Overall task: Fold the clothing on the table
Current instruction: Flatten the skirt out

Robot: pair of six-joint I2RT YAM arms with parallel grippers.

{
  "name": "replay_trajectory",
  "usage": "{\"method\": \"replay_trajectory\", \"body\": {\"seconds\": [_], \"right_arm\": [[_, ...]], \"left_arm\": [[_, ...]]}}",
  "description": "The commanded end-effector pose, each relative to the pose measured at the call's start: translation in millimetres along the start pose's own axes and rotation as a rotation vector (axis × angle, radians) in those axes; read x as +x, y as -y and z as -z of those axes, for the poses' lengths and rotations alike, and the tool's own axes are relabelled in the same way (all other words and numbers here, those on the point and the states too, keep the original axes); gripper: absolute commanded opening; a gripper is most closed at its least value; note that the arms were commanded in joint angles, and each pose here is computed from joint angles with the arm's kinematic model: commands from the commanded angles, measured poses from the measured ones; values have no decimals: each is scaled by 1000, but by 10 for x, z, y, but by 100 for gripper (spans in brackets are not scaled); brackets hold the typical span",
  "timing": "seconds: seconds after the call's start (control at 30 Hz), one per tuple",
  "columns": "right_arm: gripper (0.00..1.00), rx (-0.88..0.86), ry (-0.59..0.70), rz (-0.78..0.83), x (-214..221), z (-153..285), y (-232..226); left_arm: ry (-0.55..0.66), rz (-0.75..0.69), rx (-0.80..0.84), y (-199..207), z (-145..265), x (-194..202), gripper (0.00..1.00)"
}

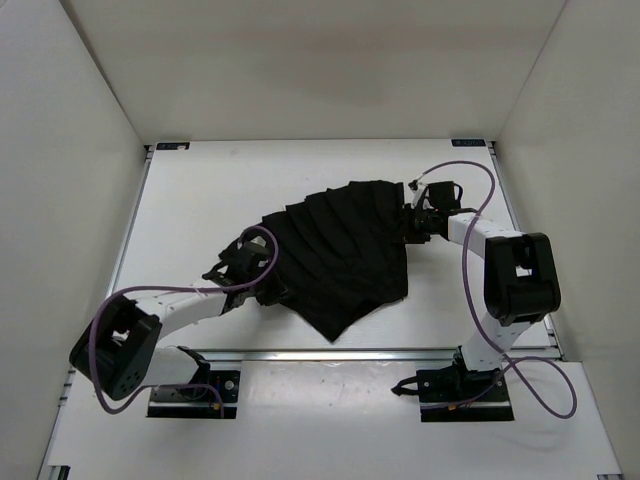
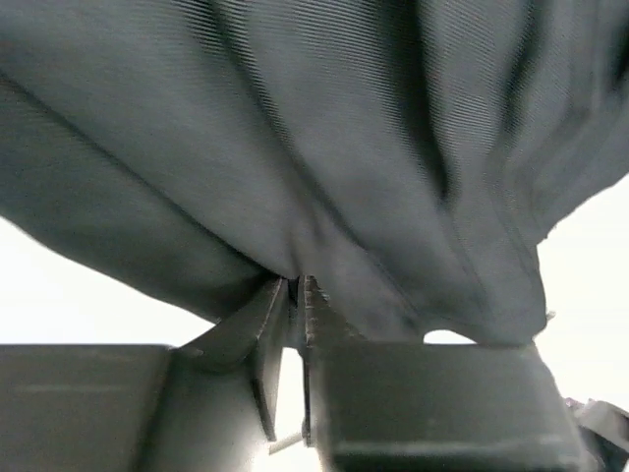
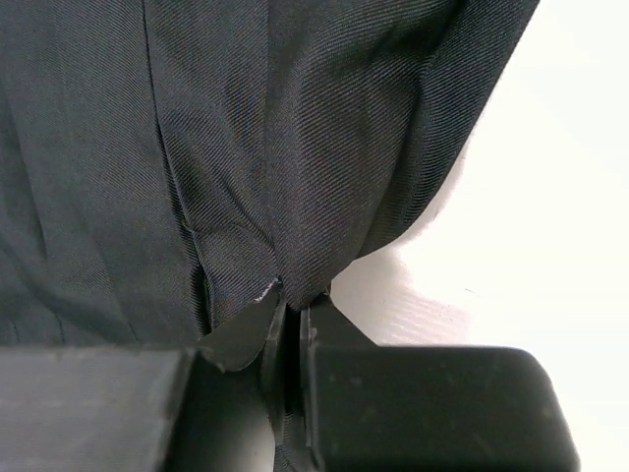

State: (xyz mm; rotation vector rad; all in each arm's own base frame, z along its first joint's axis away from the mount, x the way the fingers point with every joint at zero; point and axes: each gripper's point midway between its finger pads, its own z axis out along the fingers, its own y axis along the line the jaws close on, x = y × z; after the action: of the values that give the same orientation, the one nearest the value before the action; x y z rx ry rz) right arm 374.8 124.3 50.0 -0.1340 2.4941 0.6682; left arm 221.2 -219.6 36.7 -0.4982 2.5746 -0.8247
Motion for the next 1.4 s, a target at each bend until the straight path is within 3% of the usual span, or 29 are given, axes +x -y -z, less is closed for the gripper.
{"method": "replay_trajectory", "body": {"seconds": [0.0,0.23,0.5,0.57,0.6,0.63,0.67,0.7,0.77,0.9,0.97,1.07,1.17,1.37], "right_arm": [[0,7,43,45,-147,58,-71],[0,28,100,15,-54,319,-94],[0,28,106,-9,288,506,-260],[1,12,115,-32,340,509,-285],[5,-13,107,-38,366,494,-321],[14,-13,107,-70,364,494,-278],[29,-24,96,-91,384,493,-289],[42,-20,95,-97,377,488,-262],[55,-5,102,-96,343,494,-237],[80,6,116,-95,330,535,-227],[85,17,125,-114,366,542,-196],[84,-9,131,-135,438,537,-183],[83,-42,137,-168,515,505,-183],[80,-72,143,-155,488,450,-274]], "left_arm": [[35,-34,-89,-159,-49,-182,19],[31,-69,-218,-412,-132,-537,5],[114,-82,-270,-585,-91,-1235,10],[125,-109,-239,-440,-88,-1378,18],[123,-131,-220,-361,-91,-1414,30],[115,-144,-213,-330,-71,-1410,46],[134,-161,-201,-240,-49,-1458,63],[128,-173,-197,-204,-25,-1430,68],[140,-181,-171,-111,40,-1447,82],[133,-163,-135,-119,120,-1289,83],[106,-143,-105,-117,105,-1127,80],[59,-106,-96,-211,-8,-806,74],[44,-81,-76,-227,-91,-632,75],[35,-40,-17,-252,-169,-515,70]]}}
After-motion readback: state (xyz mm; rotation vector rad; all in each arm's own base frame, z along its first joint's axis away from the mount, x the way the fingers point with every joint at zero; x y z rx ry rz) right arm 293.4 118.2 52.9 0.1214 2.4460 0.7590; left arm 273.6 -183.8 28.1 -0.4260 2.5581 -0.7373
